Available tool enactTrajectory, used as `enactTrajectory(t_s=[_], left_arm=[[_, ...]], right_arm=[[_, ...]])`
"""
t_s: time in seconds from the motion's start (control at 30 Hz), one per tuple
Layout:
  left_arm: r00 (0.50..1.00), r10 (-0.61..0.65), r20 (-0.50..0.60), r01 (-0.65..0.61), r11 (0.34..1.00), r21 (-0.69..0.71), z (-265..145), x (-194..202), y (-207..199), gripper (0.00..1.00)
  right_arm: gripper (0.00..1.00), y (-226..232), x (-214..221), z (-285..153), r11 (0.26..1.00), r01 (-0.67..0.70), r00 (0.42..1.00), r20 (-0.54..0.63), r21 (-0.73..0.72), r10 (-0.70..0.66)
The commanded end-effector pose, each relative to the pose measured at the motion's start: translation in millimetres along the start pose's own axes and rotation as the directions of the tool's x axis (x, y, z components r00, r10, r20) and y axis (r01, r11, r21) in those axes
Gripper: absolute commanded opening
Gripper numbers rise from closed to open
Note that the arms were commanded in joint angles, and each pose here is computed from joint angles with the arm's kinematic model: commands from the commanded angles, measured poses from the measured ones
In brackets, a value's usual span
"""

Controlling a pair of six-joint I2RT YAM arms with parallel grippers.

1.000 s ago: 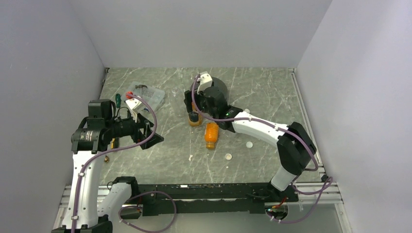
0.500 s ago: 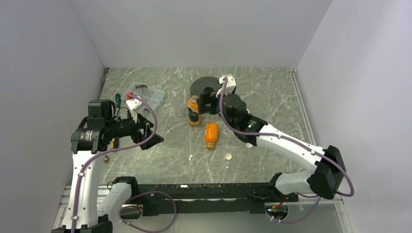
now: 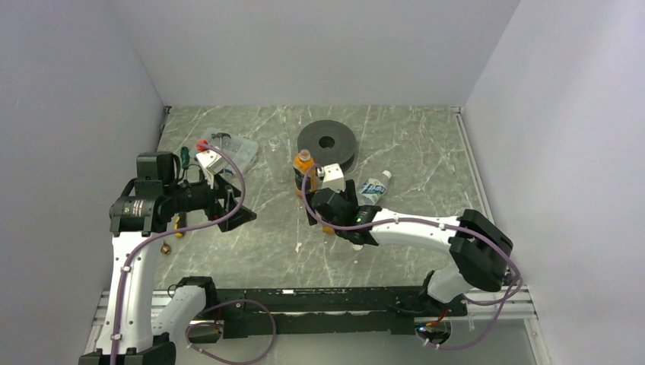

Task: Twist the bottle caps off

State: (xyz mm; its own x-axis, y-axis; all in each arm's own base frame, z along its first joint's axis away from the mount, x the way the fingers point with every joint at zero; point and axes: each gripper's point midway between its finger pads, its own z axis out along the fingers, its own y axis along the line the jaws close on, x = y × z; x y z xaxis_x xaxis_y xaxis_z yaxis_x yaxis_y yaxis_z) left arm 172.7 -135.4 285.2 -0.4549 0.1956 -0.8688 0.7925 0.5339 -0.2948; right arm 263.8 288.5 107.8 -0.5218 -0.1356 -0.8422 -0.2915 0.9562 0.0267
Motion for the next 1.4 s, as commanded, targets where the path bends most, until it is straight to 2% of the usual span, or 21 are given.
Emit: enactTrajectory(t_s=[0.0, 0.27, 0.4, 0.6, 0.73, 0.8, 0.97, 1.1, 1.23, 1.37], left_arm=[[0.998, 0.052, 0.03, -0.053, 0.998, 0.021, -6.3, -10.6, -11.2, 1.0], [0.997, 0.067, 0.031, -0.068, 0.997, 0.035, -8.9, -14.1, -15.6, 0.99], [0.997, 0.07, 0.032, -0.072, 0.996, 0.043, -9.0, -14.3, -17.1, 0.99], [0.995, 0.093, 0.045, -0.095, 0.994, 0.055, -10.5, -16.0, -21.8, 0.99], [0.994, 0.099, 0.049, -0.103, 0.992, 0.068, -10.1, -15.6, -23.5, 0.99], [0.994, 0.1, 0.049, -0.103, 0.992, 0.072, -10.1, -15.5, -23.9, 0.99], [0.992, 0.116, 0.047, -0.119, 0.99, 0.08, -9.6, -12.5, -24.5, 0.99], [0.986, 0.154, 0.062, -0.159, 0.983, 0.092, -10.3, -12.4, -28.2, 0.99], [0.97, 0.226, 0.085, -0.234, 0.967, 0.099, -12.1, -10.8, -33.3, 0.99], [0.924, 0.362, 0.12, -0.373, 0.924, 0.081, -17.5, -13.9, -39.2, 0.99]], right_arm=[[1.0, -8.3, -0.7, 11.8, 0.997, -0.008, 1.0, 0.028, 0.076, 0.005], [0.99, -9.2, 30.1, 42.9, 0.994, 0.029, 0.999, -0.048, 0.104, -0.024], [0.92, -4.0, 36.2, 48.6, 0.996, 0.022, 0.998, -0.066, 0.082, -0.016], [0.69, 7.9, 48.9, 43.3, 1.0, -0.008, 0.996, -0.092, 0.017, 0.009], [0.47, 17.0, 56.6, 32.0, 0.999, -0.015, 0.995, -0.1, -0.03, 0.012], [0.4, 19.1, 58.4, 25.1, 0.999, -0.02, 0.994, -0.104, -0.042, 0.016], [0.37, 30.1, 51.9, -3.2, 0.992, -0.03, 0.995, -0.103, -0.12, 0.018], [0.37, 45.8, 40.6, -33.7, 0.969, -0.049, 0.993, -0.113, -0.244, 0.021], [0.36, 69.3, 14.8, -76.5, 0.899, -0.068, 0.994, -0.102, -0.433, 0.026], [0.36, 86.1, -21.0, -119.5, 0.809, -0.072, 0.997, -0.061, -0.583, 0.045]])
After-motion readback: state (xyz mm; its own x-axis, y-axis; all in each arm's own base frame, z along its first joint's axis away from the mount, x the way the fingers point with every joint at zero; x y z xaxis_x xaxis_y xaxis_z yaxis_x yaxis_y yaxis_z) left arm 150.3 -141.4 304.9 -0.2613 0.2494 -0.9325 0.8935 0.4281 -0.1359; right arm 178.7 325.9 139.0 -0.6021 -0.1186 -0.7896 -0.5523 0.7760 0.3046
